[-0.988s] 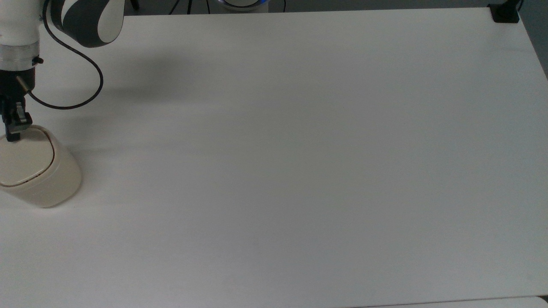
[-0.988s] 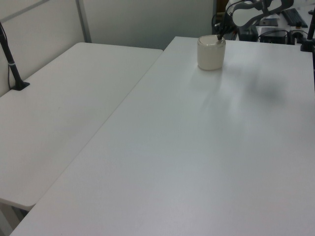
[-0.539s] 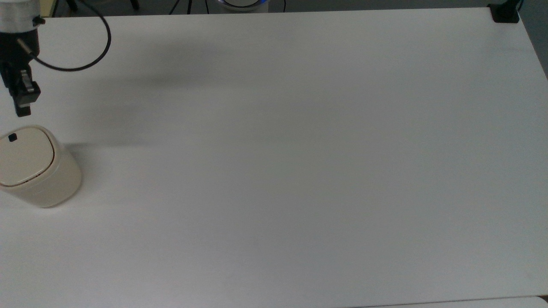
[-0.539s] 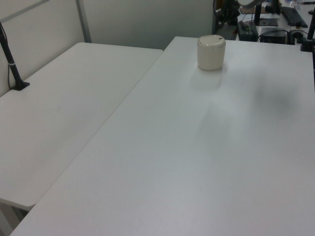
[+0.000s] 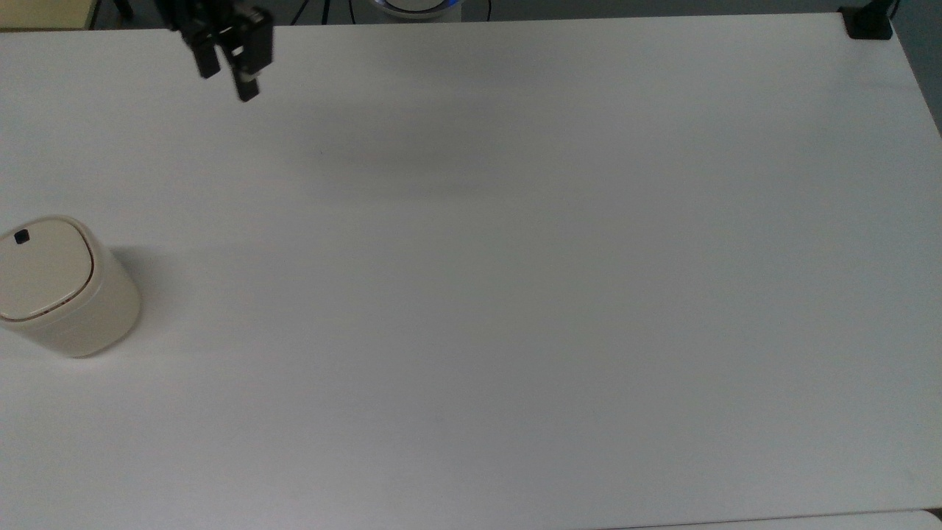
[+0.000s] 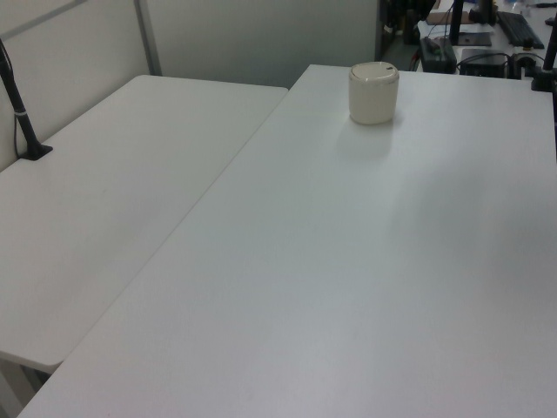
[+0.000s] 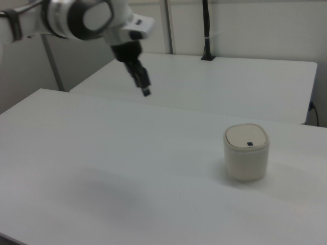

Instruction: Close the trash bin

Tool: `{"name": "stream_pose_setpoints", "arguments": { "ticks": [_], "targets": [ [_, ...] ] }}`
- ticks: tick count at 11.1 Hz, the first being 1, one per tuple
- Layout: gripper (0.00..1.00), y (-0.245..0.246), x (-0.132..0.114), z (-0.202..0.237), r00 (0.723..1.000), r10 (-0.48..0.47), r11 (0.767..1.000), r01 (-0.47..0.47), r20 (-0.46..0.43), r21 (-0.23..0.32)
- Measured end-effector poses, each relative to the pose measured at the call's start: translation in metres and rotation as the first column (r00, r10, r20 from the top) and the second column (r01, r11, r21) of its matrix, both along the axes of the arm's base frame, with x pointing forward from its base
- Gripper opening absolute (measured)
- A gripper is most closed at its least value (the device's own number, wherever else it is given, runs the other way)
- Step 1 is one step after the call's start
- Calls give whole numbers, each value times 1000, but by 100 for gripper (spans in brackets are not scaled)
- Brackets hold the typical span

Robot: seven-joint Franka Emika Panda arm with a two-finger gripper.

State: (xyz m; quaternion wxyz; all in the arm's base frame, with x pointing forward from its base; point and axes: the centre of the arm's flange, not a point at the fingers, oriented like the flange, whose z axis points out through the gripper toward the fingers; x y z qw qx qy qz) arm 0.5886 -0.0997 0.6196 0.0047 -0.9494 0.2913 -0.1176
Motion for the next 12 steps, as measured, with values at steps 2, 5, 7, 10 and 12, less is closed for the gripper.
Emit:
{"name": "stream_pose_setpoints", "arguments": {
  "ticks": [2, 5, 7, 10, 12],
  "targets": [
    [89, 53, -12, 13, 996, 85, 996, -85, -41, 14],
    [100, 112, -18, 11, 974, 209, 978, -208, -88, 19],
    [100, 118, -27, 8, 929, 338, 941, -339, -154, 20],
    [100, 109, -27, 4, 825, 536, 839, -545, -180, 1],
    [100, 101, -26, 4, 793, 582, 805, -593, -180, -6]
  ]
}}
